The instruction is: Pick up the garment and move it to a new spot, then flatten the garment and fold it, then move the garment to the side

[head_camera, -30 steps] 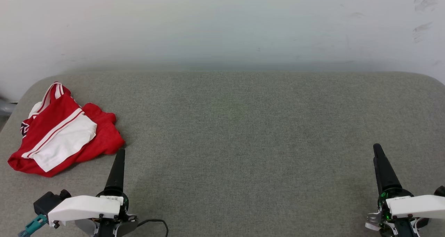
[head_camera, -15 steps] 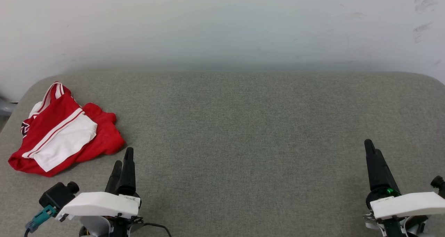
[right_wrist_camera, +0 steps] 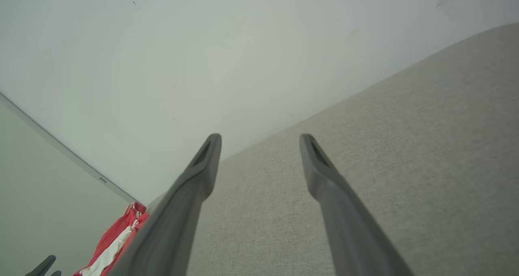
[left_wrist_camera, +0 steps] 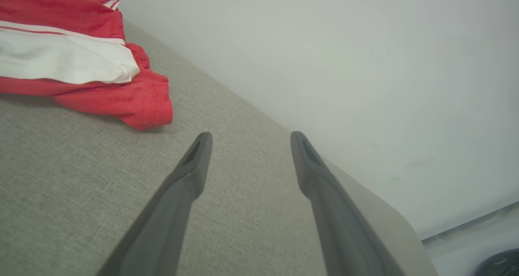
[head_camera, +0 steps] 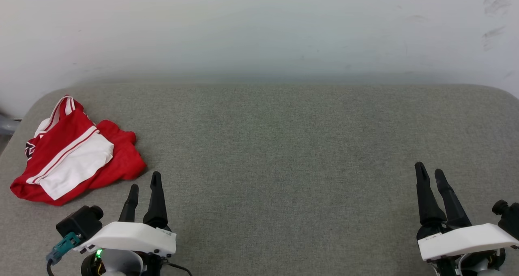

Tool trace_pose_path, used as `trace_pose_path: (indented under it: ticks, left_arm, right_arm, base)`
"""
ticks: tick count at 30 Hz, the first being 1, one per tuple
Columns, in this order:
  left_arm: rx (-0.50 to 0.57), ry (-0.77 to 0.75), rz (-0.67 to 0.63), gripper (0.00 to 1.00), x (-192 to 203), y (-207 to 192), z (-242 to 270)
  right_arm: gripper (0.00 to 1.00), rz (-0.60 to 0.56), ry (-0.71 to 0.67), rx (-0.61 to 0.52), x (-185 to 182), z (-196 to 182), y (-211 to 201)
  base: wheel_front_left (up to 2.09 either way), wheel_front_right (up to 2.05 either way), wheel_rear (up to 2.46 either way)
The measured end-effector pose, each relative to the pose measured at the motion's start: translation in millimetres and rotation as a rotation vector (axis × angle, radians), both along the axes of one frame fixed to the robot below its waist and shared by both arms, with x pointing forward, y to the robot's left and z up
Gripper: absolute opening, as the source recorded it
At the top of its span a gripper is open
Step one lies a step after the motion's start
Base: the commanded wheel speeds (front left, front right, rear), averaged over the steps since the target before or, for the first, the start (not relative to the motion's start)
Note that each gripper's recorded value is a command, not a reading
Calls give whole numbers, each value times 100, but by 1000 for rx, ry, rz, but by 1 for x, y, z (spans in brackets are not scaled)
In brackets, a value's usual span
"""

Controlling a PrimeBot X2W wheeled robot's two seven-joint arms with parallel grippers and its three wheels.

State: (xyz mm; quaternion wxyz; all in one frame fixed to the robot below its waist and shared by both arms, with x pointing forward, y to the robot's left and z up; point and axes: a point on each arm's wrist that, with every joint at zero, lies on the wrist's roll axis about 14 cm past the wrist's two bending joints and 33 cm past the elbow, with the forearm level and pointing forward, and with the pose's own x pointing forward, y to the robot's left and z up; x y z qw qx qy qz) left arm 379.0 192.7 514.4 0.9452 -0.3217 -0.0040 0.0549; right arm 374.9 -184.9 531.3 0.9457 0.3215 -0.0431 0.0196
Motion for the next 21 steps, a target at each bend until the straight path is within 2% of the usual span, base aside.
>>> trace_pose_path:
  ticks: [21]
  left_arm:
    - [335, -27, 1, 100, -2, -6, 11]
  right_arm:
    - [100, 4, -43, -271, -4, 4, 9]
  base:
    - [0, 0, 0]
